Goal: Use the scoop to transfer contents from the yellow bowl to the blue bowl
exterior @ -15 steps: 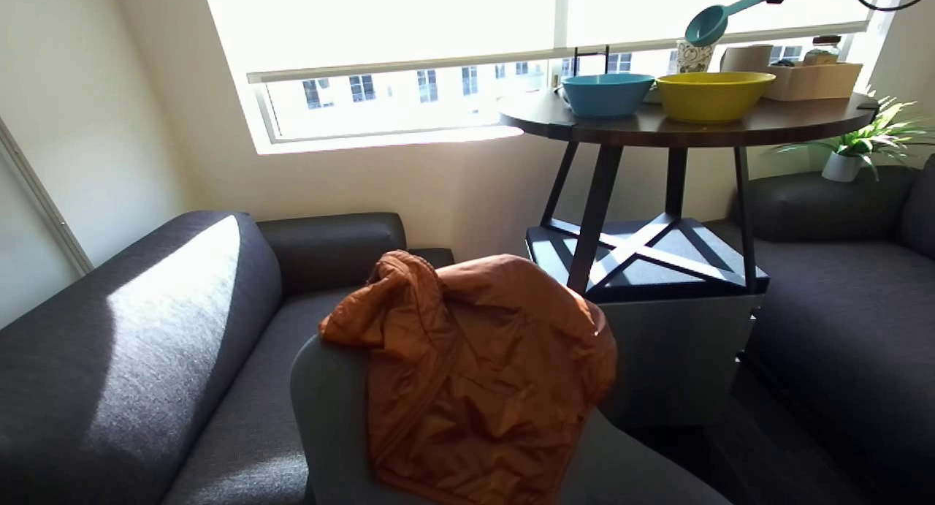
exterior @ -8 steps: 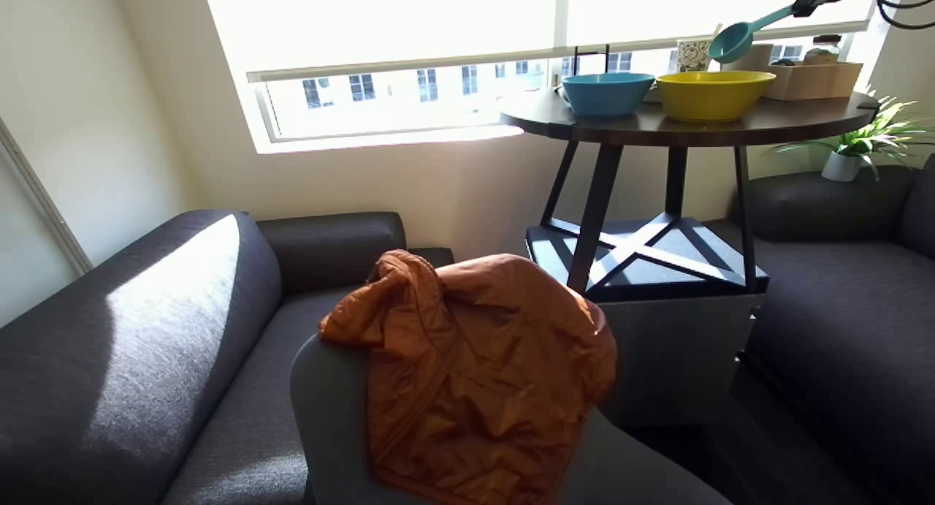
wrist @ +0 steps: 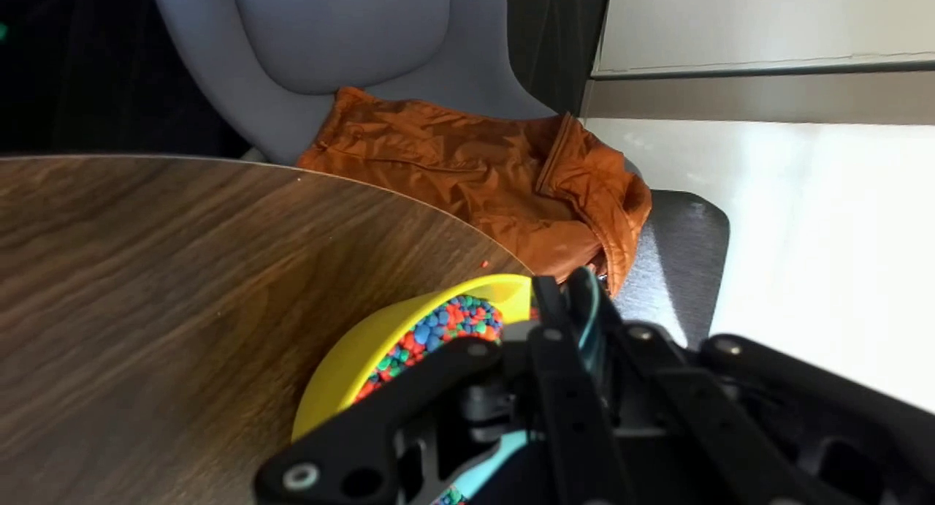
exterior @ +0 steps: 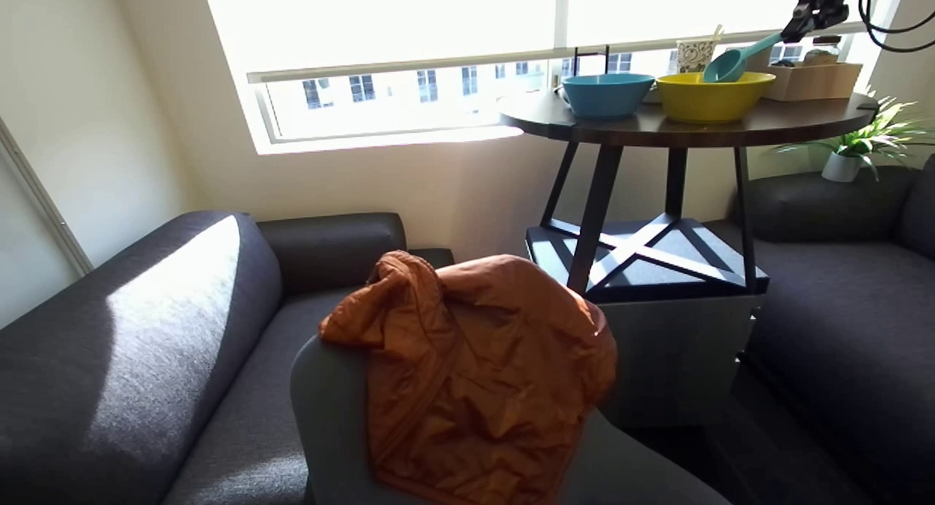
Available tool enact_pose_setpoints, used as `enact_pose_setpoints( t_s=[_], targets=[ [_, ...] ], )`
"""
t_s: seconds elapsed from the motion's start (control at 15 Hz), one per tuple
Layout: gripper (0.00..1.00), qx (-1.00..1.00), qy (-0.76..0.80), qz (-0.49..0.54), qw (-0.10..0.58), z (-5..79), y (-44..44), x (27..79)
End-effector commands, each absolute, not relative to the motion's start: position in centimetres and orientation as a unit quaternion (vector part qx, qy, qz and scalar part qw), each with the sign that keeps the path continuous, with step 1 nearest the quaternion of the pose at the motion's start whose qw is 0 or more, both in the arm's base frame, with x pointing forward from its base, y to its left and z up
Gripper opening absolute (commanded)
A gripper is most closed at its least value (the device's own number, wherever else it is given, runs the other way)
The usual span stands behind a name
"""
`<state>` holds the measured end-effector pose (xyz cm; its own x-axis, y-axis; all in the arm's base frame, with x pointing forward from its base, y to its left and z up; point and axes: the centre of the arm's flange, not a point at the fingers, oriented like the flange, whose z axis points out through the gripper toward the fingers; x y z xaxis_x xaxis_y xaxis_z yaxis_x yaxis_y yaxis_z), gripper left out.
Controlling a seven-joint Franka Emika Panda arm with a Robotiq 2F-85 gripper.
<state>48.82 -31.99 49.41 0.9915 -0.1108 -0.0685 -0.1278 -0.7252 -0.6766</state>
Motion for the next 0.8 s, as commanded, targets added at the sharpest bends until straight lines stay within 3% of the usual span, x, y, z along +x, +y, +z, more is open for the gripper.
enact_pose_setpoints(
  t_s=[0.0,0.4,0.53,0.73],
  targets=[
    [0.02,-0.928,0.087,0.032,0.362,49.4,-32.7,49.9],
    [0.02,-0.923,0.13,0.063,0.358,48.5,-33.4,49.9],
    [0.22,-0.922,0.143,0.075,0.352,48.3,-33.3,49.9],
    [0.3,-0.921,0.163,0.091,0.341,47.9,-33.3,49.9]
  ],
)
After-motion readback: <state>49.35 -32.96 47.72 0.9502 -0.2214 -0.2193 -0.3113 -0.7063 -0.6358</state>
